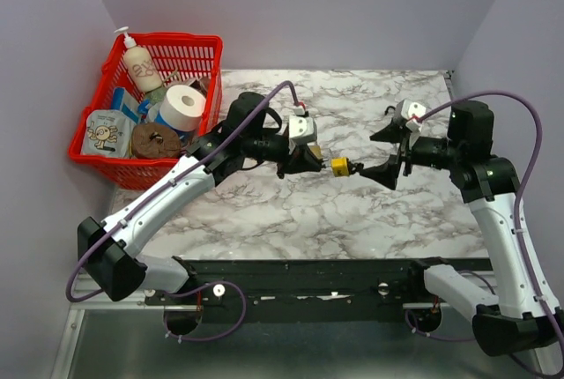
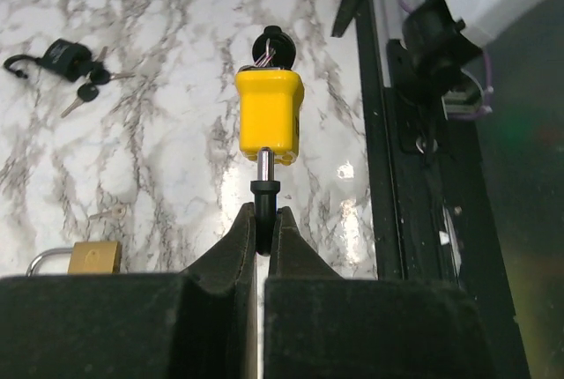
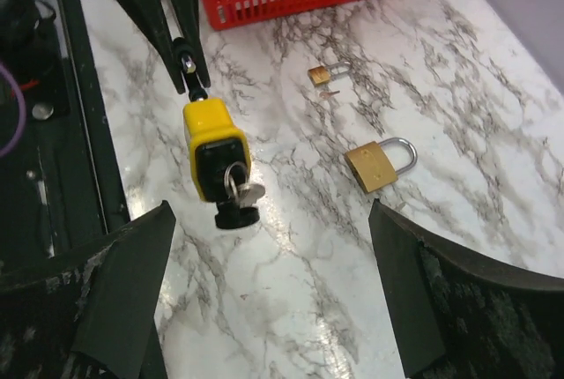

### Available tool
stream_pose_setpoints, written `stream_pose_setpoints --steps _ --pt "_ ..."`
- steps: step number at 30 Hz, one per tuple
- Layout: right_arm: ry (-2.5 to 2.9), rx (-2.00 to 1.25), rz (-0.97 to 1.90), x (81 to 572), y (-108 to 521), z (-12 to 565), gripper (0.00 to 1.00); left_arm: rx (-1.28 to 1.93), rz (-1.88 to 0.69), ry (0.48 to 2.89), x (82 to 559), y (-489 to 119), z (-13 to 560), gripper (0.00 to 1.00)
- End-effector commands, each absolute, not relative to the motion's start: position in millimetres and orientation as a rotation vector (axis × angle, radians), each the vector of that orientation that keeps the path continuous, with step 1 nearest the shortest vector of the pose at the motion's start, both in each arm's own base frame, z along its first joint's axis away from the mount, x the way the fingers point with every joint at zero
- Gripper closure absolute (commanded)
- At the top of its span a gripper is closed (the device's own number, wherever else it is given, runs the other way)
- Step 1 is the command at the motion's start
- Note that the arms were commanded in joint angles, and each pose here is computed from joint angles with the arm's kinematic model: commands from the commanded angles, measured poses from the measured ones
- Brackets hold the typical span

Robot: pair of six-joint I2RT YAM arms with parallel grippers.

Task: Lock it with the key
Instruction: Pick up the lock from the center of the board.

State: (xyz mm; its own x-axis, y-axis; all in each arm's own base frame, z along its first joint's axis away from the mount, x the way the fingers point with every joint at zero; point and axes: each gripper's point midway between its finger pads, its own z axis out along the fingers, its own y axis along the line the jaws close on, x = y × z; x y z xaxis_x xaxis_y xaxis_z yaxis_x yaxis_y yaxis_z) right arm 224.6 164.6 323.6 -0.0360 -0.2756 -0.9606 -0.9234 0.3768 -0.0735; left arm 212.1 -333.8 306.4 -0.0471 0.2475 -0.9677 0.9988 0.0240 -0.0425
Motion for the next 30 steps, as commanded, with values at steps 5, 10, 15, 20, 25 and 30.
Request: stream_pose_setpoints --steps 5,10,15,20,25,30 --pt "1.443 -1.400 0.873 175.1 196.8 303.6 0.00 1.509 -1.033 1.207 190.5 -338.1 327.1 1.00" --pt "1.433 -1.441 0.897 168.9 214.6 295.2 0.00 1.535 -1.015 1.180 184.4 -340.3 327.1 1.00" --pt "1.471 -1.486 0.872 178.6 224.0 285.3 0.10 1.550 -0.997 1.167 179.6 -340.2 328.2 1.00" --pt "1.511 -1.500 0.836 183.5 222.8 276.1 0.33 1.544 -0.992 1.170 178.5 -339.2 329.3 1.00" --pt "1.528 -1.496 0.820 185.0 221.8 272.6 0.69 1.545 -0.967 1.170 179.5 -336.5 327.3 1.00" --pt "1.533 -1.446 0.852 186.7 226.3 283.2 0.99 1.537 -0.933 1.186 181.9 -333.9 324.0 0.73"
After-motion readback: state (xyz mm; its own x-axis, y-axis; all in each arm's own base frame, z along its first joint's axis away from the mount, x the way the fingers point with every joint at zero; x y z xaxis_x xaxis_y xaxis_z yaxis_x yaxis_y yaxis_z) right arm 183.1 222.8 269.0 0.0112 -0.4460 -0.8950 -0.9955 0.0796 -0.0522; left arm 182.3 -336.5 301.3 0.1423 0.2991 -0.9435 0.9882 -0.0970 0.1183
